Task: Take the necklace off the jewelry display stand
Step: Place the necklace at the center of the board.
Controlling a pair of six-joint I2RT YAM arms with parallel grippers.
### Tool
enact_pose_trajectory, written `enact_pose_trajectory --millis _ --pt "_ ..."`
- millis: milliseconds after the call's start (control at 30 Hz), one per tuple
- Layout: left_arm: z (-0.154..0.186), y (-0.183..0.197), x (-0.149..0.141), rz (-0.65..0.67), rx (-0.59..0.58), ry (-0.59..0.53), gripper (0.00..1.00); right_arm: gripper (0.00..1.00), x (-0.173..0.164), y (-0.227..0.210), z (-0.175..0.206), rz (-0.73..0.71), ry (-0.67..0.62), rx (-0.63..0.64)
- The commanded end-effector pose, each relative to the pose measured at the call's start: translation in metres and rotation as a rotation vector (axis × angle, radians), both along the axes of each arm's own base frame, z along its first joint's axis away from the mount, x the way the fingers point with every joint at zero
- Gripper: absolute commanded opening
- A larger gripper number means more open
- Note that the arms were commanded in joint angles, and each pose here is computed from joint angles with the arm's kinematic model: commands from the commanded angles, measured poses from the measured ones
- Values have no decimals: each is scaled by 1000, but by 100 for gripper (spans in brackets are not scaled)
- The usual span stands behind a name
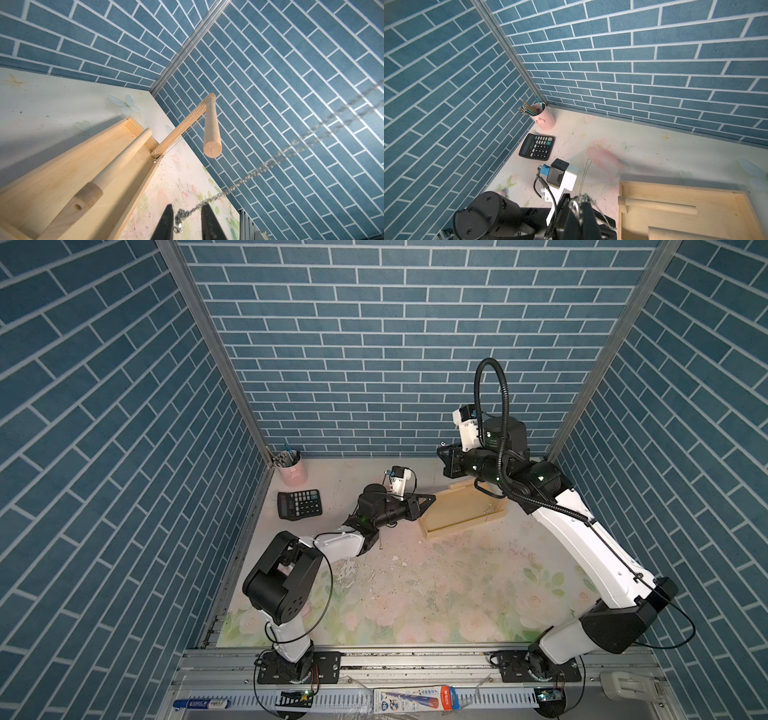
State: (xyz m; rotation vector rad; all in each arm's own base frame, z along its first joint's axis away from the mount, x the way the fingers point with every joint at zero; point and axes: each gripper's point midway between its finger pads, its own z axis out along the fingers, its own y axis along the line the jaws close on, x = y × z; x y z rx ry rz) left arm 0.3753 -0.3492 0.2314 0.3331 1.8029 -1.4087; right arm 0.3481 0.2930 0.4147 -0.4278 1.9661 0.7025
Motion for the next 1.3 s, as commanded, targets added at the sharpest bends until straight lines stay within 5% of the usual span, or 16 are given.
enact_pose_trajectory --millis 0,733,1267 --pt "0 -6 3 -5 6 -18 25 0 -4 1 12 2 -7 39" --pt "4 -9 0 -12 9 -24 8 0 -5 0 10 1 -9 35" --pt "-17 9 -39 -67 119 54 2 0 5 8 -18 -7 45 26"
